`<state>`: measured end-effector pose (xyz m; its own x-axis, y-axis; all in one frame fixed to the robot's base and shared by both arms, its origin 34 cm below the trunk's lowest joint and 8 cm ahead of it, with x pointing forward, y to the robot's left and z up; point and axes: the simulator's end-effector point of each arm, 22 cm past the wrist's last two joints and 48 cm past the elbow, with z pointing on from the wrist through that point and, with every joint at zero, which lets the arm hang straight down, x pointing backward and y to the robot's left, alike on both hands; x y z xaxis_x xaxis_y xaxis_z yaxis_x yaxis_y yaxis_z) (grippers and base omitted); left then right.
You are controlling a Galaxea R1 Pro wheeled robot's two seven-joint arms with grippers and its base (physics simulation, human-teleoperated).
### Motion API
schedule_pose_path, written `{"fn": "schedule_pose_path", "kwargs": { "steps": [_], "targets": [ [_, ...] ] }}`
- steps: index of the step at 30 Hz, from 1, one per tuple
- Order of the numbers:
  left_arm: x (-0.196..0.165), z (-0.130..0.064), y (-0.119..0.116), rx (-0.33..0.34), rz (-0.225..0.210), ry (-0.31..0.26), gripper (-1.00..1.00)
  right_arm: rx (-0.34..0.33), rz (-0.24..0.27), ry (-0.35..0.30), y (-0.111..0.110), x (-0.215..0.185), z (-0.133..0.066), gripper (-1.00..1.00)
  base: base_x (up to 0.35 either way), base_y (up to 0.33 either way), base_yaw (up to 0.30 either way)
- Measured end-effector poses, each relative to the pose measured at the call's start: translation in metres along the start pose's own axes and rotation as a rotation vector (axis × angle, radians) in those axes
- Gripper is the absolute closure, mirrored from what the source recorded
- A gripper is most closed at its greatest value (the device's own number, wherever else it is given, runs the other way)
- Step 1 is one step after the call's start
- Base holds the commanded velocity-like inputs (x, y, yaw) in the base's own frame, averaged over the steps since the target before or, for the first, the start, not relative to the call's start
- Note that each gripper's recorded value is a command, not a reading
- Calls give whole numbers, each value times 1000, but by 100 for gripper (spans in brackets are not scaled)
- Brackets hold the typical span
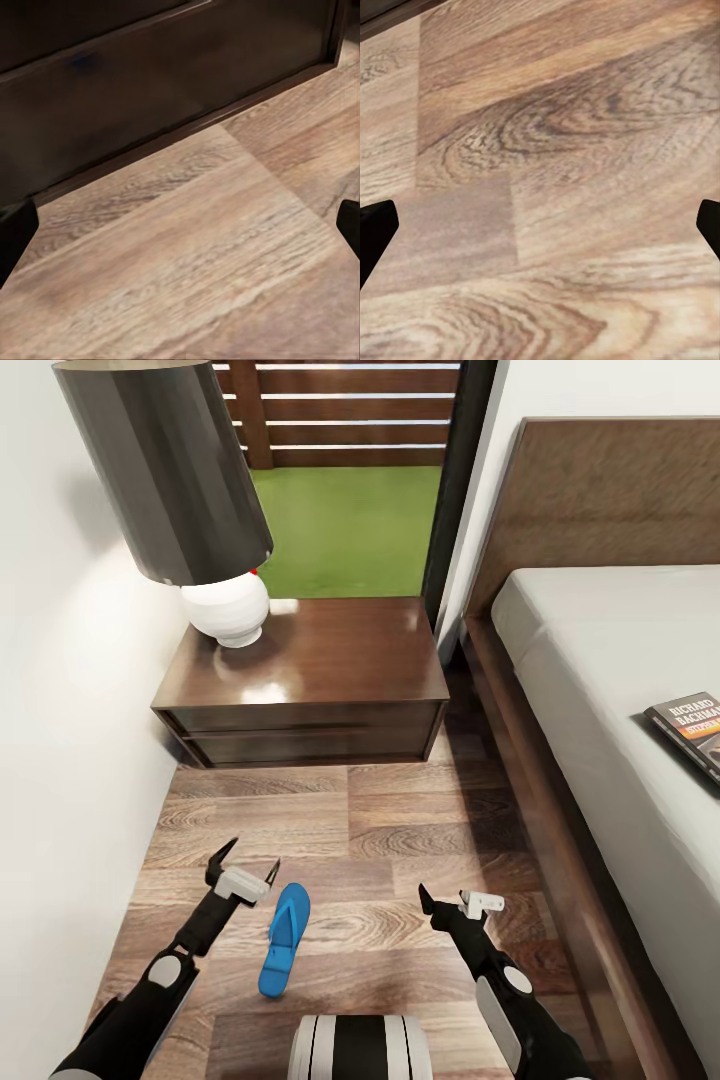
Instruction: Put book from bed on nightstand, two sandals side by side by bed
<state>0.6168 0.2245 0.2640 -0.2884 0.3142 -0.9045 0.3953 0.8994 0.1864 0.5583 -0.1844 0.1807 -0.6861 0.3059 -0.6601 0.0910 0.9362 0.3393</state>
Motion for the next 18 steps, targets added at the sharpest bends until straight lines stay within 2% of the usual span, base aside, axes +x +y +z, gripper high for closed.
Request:
{"fn": "schedule_pose_path", "kwargs": {
  "steps": [3, 7, 13, 15, 18],
  "targets": [
    [1, 0, -3, 13, 23, 3, -100, 0, 0, 0, 0, 0, 0, -100, 6, 0, 0],
    [2, 0, -10, 45, 76, 6, -100, 0, 0, 0, 0, 0, 0, -100, 88, 0, 0],
    [-4, 3, -16, 68, 119, -7, -100, 0, 0, 1, 0, 1, 0, -100, 29, 0, 0],
    [-4, 4, -19, 82, 147, -6, -100, 0, 0, 2, 0, 1, 0, -100, 5, 0, 0],
    [-4, 6, -19, 77, 236, -2, -100, 0, 0, 2, 0, 1, 0, -100, 2, 0, 0]
  ]
}}
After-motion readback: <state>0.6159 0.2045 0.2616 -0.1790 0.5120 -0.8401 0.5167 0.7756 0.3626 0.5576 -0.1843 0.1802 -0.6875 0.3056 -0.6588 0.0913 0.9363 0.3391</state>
